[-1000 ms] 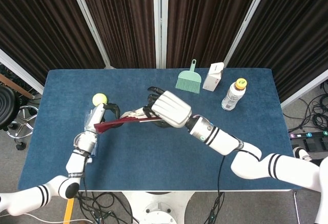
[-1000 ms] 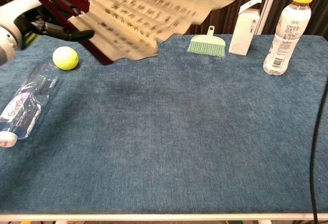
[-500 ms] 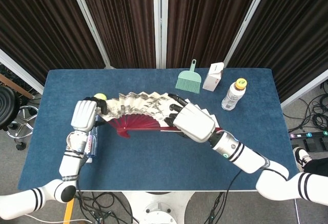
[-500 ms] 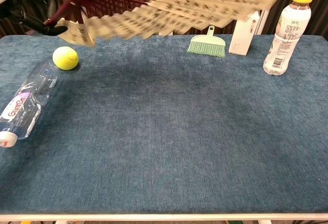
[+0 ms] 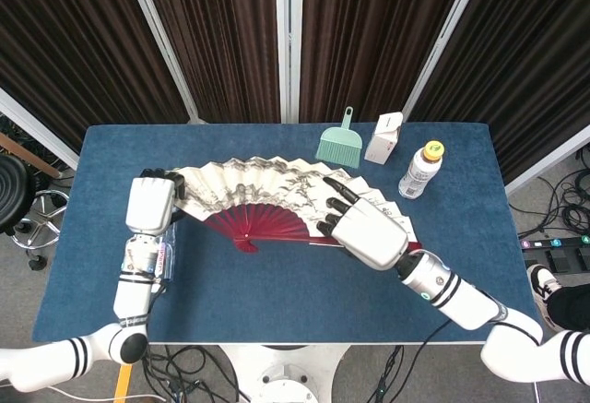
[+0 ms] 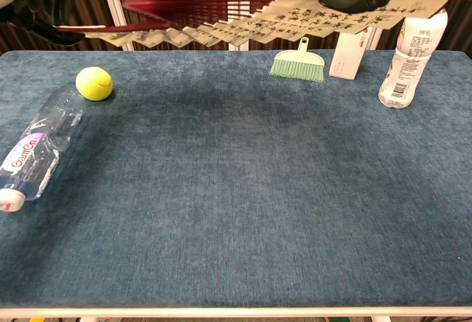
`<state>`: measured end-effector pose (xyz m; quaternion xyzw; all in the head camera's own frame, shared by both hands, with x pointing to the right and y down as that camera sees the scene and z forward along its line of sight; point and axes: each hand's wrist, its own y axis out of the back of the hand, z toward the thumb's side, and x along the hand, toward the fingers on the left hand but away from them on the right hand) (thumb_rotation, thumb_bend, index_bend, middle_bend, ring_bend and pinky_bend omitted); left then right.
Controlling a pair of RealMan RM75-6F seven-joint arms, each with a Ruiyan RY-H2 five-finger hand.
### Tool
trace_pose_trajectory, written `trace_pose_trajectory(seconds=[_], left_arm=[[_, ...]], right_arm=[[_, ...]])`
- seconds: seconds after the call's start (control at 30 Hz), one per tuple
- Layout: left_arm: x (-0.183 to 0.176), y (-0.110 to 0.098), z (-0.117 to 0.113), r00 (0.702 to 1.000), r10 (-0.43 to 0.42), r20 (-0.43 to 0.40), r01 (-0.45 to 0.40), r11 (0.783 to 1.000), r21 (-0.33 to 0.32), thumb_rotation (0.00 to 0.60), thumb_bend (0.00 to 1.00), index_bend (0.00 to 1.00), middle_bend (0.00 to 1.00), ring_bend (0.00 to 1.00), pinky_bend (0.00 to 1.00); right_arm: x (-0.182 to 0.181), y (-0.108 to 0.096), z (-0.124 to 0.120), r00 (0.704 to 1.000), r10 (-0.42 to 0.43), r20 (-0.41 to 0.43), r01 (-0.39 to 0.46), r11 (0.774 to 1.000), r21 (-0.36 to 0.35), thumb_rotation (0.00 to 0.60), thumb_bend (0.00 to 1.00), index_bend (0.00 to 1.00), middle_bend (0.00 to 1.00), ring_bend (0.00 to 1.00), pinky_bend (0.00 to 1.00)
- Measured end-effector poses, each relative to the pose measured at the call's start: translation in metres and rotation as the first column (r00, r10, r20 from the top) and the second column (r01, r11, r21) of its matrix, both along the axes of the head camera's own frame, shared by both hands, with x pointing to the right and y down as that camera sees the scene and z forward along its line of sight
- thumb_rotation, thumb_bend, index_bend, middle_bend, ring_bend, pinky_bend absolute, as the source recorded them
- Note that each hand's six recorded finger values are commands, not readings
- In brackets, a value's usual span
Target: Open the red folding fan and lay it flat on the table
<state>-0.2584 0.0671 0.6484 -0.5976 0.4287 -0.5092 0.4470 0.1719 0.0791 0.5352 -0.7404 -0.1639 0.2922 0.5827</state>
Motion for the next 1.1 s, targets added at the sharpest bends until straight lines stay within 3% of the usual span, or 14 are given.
trace_pose_trajectory(seconds=[0.2,0.3,0.33,0.43,0.5,0.57,0.63,0.73,0.9,1.1], left_arm=[[0.004,0.002,0.009,1.000,-0.004,0.007,0.004,1.000,-0.011,0.600,0.30,0.63,0.62,0.50,0.47],[0.006,0.003,0.014,1.000,-0.004,0.010,0.004,1.000,-0.017,0.600,0.30,0.61,0.61,0.50,0.47],[0.006,0.003,0.016,1.000,-0.003,0.012,0.003,1.000,-0.017,0.600,0.29,0.60,0.60,0.50,0.47],[0.008,0.004,0.024,1.000,0.001,0.021,-0.001,1.000,-0.018,0.600,0.29,0.52,0.54,0.46,0.47],[0.011,0.004,0.031,1.000,0.007,0.026,-0.006,1.000,-0.021,0.600,0.26,0.41,0.46,0.38,0.43],[0.013,0.006,0.039,0.999,0.018,0.036,-0.017,0.999,-0.031,0.600,0.18,0.27,0.31,0.23,0.35],[0.016,0.008,0.046,0.998,0.033,0.049,-0.031,0.999,-0.043,0.600,0.10,0.20,0.21,0.13,0.29],[0.021,0.012,0.057,0.996,0.062,0.067,-0.057,0.996,-0.068,0.600,0.01,0.14,0.11,0.05,0.21],[0.026,0.017,0.062,0.993,0.096,0.070,-0.091,0.993,-0.074,0.600,0.00,0.07,0.02,0.00,0.14],[0.032,0.022,0.058,0.987,0.150,0.058,-0.147,0.988,-0.051,0.600,0.00,0.03,0.00,0.00,0.10]], right_arm=[[0.010,0.007,0.011,0.999,0.001,-0.047,0.000,1.000,0.028,0.600,0.95,0.78,0.64,0.29,0.04],[0.015,0.010,0.020,0.998,0.005,-0.067,-0.003,0.999,0.034,0.600,0.87,0.71,0.61,0.26,0.02],[0.016,0.011,0.025,0.997,0.007,-0.076,-0.004,0.999,0.038,0.600,0.80,0.66,0.58,0.24,0.01],[0.021,0.013,0.037,0.995,0.013,-0.100,-0.008,0.999,0.052,0.600,0.48,0.42,0.41,0.12,0.00],[0.024,0.015,0.044,0.994,0.021,-0.110,-0.014,0.998,0.058,0.600,0.30,0.24,0.30,0.03,0.00],[0.026,0.017,0.053,0.992,0.032,-0.121,-0.025,0.998,0.060,0.600,0.17,0.09,0.19,0.00,0.00],[0.029,0.019,0.064,0.990,0.046,-0.133,-0.040,0.998,0.051,0.600,0.09,0.01,0.13,0.00,0.00],[0.035,0.022,0.078,0.985,0.065,-0.162,-0.061,0.998,0.029,0.600,0.04,0.00,0.07,0.00,0.00],[0.046,0.028,0.095,0.973,0.083,-0.216,-0.088,0.996,-0.011,0.600,0.00,0.00,0.00,0.00,0.00],[0.061,0.031,0.101,0.954,0.108,-0.280,-0.120,0.992,-0.026,0.600,0.00,0.00,0.00,0.00,0.00]])
